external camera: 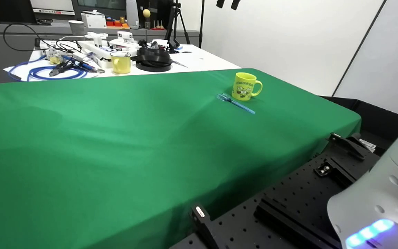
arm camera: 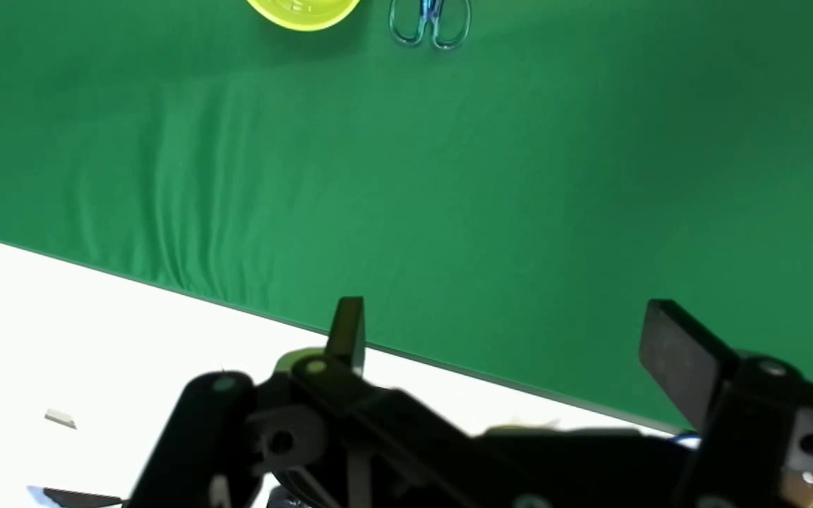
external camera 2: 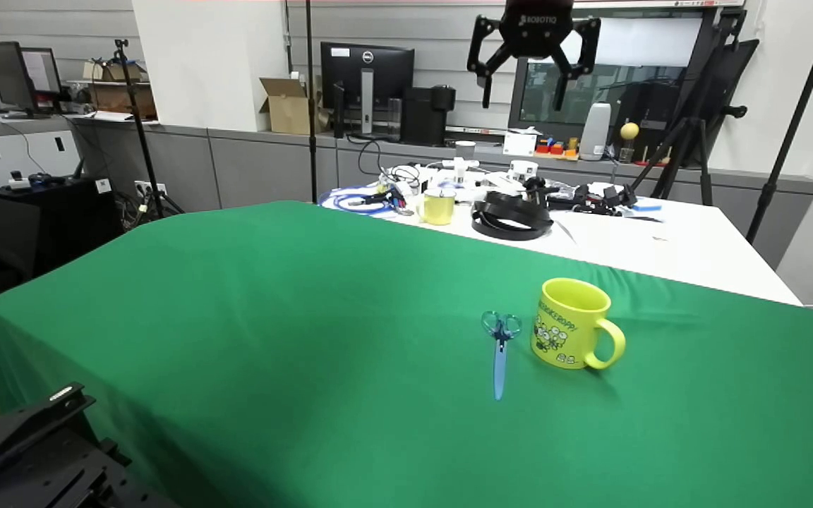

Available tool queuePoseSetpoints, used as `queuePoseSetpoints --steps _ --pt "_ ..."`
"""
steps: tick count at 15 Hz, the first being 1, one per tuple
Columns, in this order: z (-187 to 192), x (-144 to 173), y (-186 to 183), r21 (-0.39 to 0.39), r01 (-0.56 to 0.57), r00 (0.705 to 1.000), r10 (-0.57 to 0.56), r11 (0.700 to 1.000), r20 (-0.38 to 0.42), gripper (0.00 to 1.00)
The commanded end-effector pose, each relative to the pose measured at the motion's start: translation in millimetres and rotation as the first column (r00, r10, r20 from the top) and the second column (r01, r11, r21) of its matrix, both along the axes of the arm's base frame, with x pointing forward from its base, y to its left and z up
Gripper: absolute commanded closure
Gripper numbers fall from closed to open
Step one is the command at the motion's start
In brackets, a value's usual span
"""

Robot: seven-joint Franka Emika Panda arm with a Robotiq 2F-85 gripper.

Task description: Place the pair of scissors inside the yellow mug

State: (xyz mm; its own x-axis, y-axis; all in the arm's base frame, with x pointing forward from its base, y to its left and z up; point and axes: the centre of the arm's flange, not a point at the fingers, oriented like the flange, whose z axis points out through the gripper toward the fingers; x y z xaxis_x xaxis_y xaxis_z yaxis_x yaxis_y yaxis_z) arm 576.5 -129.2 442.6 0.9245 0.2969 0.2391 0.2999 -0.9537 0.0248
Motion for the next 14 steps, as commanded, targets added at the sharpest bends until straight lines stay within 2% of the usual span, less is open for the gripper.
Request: queuePoseSetpoints --steps 1,5,9,14 --pt "-20 50 -14 -0.018 0.010 1.000 -0.011 1.000 -0.030 0.00" --pt "-63 64 -21 -0.025 0.019 0.996 -0.021 0.999 -0.081 0.00" --pt "-108 48 -32 -0.003 0.036 0.990 -0.036 0.999 -0.138 0.00" --pt "-119 42 -35 0.000 0.027 0.987 -0.026 1.000 -0.158 0.00"
